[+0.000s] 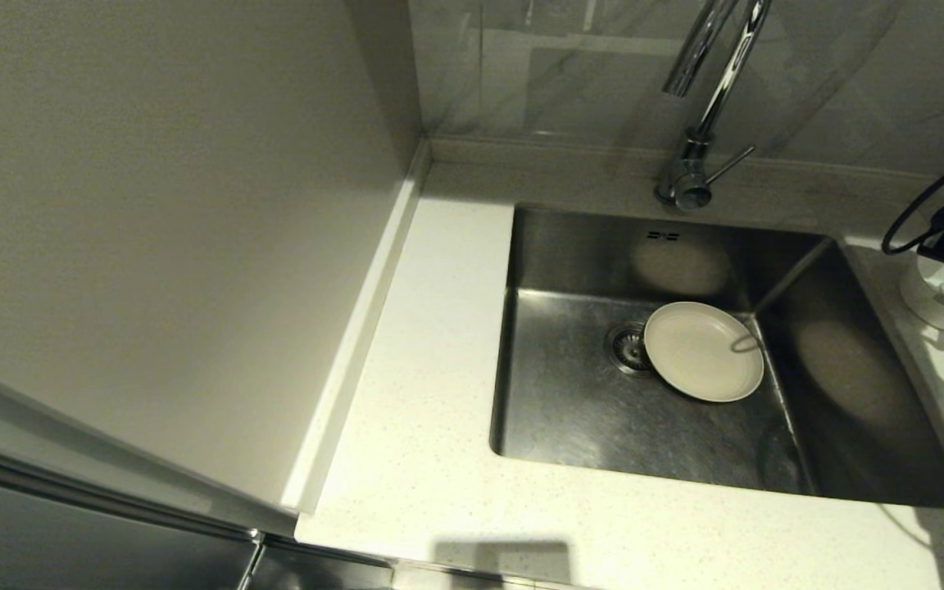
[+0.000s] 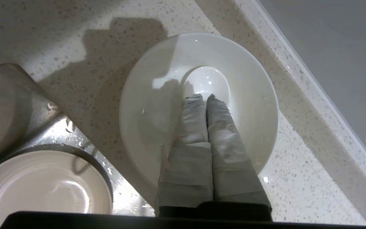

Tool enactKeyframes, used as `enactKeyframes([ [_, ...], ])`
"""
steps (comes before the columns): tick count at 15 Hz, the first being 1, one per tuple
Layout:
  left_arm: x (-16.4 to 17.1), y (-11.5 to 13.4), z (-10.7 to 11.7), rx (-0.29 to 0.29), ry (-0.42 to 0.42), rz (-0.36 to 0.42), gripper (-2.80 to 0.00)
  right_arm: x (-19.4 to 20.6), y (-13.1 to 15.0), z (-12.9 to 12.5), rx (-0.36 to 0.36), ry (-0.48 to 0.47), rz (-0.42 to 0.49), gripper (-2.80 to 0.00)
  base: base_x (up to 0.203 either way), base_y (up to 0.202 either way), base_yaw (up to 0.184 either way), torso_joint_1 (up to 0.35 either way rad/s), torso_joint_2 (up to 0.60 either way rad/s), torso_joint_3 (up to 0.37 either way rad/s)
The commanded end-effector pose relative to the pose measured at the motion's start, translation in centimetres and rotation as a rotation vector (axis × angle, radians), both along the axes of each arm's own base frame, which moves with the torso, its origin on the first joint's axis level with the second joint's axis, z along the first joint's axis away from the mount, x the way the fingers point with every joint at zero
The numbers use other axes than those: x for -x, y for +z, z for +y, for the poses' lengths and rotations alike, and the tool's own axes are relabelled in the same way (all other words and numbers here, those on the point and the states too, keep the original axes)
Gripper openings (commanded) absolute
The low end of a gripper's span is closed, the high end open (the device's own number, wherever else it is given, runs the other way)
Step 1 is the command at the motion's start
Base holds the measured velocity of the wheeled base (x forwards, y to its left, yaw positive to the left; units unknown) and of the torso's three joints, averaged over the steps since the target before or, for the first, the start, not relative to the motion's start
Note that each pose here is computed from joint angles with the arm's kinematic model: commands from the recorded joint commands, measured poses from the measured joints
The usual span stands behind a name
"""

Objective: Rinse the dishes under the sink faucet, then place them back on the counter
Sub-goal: Place the spoon on the plate

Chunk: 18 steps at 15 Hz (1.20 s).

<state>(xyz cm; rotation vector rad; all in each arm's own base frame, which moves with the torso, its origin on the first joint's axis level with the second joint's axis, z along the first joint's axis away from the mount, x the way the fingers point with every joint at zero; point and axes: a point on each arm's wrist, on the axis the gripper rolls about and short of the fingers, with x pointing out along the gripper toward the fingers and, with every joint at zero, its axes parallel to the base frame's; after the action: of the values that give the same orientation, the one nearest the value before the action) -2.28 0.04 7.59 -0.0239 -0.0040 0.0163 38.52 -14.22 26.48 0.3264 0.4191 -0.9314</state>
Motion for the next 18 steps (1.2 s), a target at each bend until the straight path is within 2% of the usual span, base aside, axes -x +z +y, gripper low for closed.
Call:
enactKeyframes([
  [1, 0.0, 0.0, 0.0, 0.001, 0.0, -0.004, -2.8, 0.0, -0.2, 0.0, -0.003, -0.005, 0.007, 0.0, 0.0, 0.0, 0.0, 0.0, 0.0, 0.0],
  [13, 0.0, 0.0, 0.0, 0.001, 0.0, -0.004, -2.8, -0.2, -1.6, -0.5, -0.032, -0.03, 0.03, 0.0, 0.0, 0.0, 0.0, 0.0, 0.0, 0.0],
  [18, 0.0, 0.0, 0.0, 0.001, 0.0, -0.004, -2.8, 0.2, -2.1, -0.6, -0.039, -0.051, 0.108, 0.0, 0.0, 0.0, 0.0, 0.0, 0.0, 0.0],
])
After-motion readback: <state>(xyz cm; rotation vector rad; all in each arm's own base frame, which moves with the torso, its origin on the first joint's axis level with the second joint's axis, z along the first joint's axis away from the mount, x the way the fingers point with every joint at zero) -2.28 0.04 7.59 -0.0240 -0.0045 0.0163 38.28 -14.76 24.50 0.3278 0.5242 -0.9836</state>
